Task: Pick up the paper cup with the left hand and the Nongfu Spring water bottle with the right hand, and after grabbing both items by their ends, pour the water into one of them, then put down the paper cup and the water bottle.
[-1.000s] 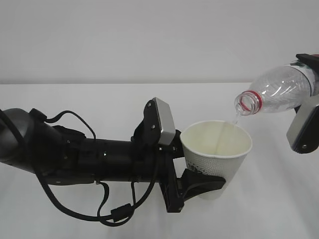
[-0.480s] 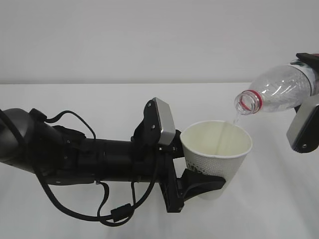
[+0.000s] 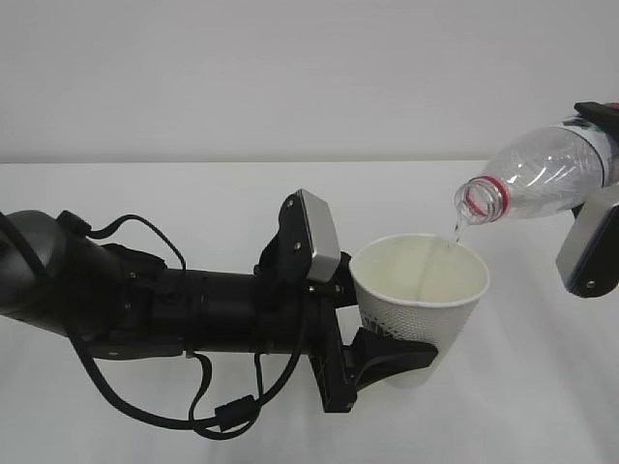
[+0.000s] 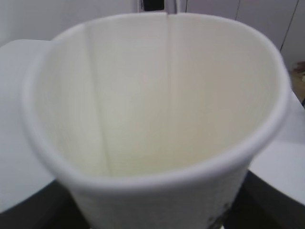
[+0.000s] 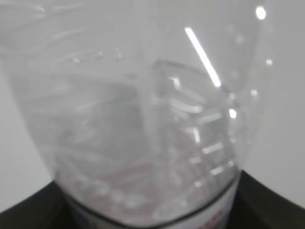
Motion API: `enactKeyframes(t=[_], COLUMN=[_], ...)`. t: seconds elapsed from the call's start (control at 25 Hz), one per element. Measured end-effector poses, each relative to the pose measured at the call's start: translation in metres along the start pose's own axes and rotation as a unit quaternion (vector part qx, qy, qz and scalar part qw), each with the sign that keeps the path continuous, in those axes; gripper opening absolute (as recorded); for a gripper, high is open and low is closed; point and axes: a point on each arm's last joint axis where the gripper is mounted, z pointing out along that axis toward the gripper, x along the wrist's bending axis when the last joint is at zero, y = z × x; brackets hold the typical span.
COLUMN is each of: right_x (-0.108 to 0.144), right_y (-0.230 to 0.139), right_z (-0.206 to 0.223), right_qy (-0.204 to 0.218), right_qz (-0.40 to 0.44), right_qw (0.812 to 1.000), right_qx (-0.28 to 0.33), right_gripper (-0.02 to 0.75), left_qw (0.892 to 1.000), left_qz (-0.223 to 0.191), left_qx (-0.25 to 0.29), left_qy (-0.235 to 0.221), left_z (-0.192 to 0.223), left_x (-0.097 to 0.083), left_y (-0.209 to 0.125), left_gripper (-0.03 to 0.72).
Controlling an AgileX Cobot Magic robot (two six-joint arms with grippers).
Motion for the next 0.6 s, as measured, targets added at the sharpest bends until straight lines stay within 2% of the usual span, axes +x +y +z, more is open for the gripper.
enactKeyframes(t=[0.6], right_x=[-0.0001], right_y=[0.0], right_z=[0.0], right_qy=[-0.001], right_qz=[-0.001], right_qw=[1.0], right_qx=[0.0], right_gripper=[0.484], left_qw=[1.0], left_qz=[0.0], left_qx=[0.0], left_qy=[0.0], left_z=[0.0], left_x=[0.0], left_y=[0.0], left_gripper=[0.521])
